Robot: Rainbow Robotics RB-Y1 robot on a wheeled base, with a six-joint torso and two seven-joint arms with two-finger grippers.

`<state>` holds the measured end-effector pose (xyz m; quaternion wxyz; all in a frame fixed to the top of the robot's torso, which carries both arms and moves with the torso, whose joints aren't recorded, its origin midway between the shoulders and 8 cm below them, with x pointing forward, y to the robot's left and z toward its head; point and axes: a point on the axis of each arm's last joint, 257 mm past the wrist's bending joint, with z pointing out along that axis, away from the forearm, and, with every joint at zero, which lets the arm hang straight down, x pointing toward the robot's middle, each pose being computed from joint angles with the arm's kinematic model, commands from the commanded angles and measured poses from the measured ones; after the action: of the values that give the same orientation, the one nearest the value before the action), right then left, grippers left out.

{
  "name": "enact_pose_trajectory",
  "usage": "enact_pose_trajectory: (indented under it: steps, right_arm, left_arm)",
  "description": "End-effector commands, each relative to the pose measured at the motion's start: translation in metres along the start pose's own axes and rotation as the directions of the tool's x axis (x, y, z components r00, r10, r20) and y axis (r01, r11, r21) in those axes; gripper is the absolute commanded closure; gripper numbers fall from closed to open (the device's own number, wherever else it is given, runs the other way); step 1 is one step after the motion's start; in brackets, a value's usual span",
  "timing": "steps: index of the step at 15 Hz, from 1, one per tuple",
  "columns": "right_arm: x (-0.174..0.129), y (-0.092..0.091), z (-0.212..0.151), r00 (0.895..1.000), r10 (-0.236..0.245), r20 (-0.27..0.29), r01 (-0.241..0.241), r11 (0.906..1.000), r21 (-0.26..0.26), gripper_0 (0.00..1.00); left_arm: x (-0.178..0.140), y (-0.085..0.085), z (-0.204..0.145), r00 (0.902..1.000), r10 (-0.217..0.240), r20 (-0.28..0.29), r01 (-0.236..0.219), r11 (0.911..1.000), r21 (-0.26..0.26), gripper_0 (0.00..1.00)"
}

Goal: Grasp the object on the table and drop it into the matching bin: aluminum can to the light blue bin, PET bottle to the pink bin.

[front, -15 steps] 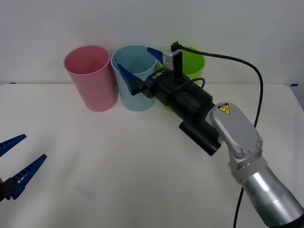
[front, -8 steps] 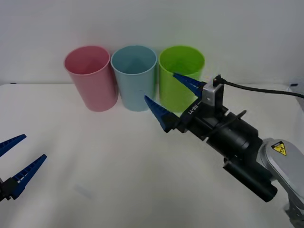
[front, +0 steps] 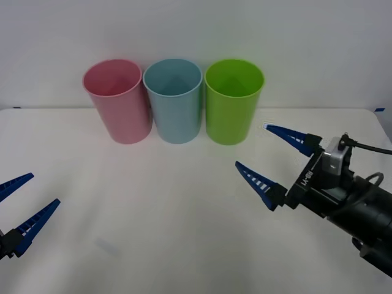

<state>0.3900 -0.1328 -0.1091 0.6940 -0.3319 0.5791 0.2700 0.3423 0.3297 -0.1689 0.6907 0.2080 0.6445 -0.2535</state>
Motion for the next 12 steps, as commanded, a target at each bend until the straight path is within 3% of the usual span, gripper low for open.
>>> enact_pose_trajectory:
  steps: [1, 12]
  right_arm:
    - [0.009, -0.003, -0.036, 0.999, -0.005, -0.033, 0.005, 1.0, 0.003, 0.0]
    - [0.048, -0.031, -0.141, 0.996, 0.008, -0.093, -0.001, 0.9975, 0.07, 0.0]
  left_arm:
    - [0.0, 0.0, 0.0, 1.0, 0.0, 0.0, 0.0, 1.0, 0.0, 0.0]
    - [0.0, 0.0, 0.0, 1.0, 0.0, 0.0, 0.0, 1.0, 0.0, 0.0]
